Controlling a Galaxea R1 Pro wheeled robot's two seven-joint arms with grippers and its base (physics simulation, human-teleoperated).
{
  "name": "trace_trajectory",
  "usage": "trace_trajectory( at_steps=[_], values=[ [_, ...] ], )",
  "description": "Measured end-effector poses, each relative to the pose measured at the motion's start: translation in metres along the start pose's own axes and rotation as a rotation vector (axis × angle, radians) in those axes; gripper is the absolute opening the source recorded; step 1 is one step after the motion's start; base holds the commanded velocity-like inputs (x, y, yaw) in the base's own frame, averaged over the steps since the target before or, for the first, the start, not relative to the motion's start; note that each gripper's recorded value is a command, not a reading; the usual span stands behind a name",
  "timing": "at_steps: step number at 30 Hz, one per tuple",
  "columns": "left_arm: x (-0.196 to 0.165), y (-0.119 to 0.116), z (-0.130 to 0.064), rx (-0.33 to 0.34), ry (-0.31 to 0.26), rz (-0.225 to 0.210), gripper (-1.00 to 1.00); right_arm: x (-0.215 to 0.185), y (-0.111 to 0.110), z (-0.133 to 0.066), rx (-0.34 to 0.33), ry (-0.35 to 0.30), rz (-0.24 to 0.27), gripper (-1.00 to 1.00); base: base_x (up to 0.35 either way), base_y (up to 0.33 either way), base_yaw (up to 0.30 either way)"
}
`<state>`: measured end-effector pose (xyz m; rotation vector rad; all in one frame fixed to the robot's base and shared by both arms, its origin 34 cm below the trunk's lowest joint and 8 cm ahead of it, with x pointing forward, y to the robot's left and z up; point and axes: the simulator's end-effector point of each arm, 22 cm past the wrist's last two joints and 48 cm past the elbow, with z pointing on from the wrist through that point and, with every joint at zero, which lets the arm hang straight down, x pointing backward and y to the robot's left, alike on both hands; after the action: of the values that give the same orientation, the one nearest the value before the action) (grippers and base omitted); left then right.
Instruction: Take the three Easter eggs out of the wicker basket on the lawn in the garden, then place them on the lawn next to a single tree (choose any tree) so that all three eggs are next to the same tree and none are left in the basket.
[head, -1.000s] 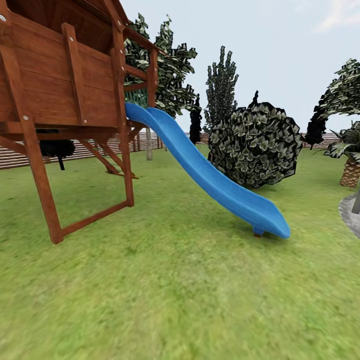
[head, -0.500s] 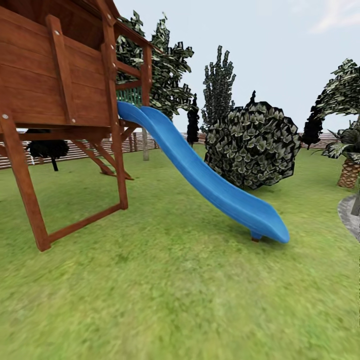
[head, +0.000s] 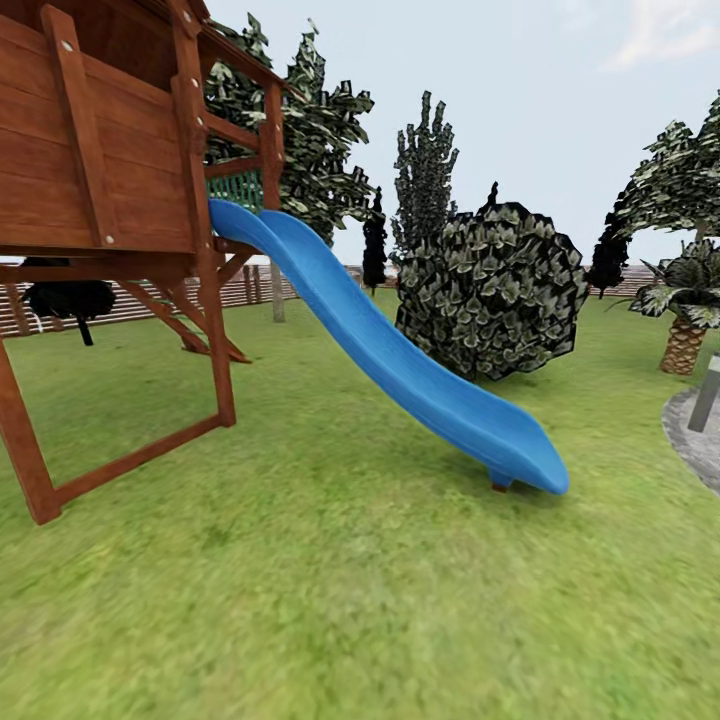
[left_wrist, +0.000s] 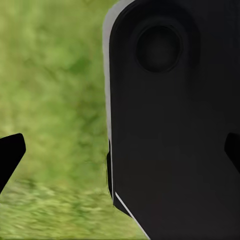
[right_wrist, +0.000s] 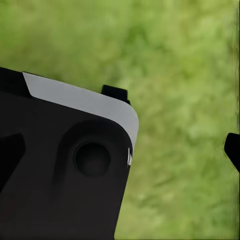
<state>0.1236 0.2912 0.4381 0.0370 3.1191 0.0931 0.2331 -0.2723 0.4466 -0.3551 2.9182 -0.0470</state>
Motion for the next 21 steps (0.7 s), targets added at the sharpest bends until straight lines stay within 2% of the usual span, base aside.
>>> trace_trajectory(
  at_steps=[14, 21],
  values=[
    [0.0005, -0.0012, 0.0, 0.001, 0.0, 0.0, 1.0, -0.0005, -0.0004, 0.0, 0.002, -0.001, 0.003, 1.0, 0.292, -0.201, 0.224],
    [0.0009, -0.0024, 0.0, 0.003, 0.001, 0.0, 1.0, 0.0001, -0.0004, 0.0, 0.002, 0.0, 0.002, 1.0, 0.292, -0.203, 0.056]
  ],
)
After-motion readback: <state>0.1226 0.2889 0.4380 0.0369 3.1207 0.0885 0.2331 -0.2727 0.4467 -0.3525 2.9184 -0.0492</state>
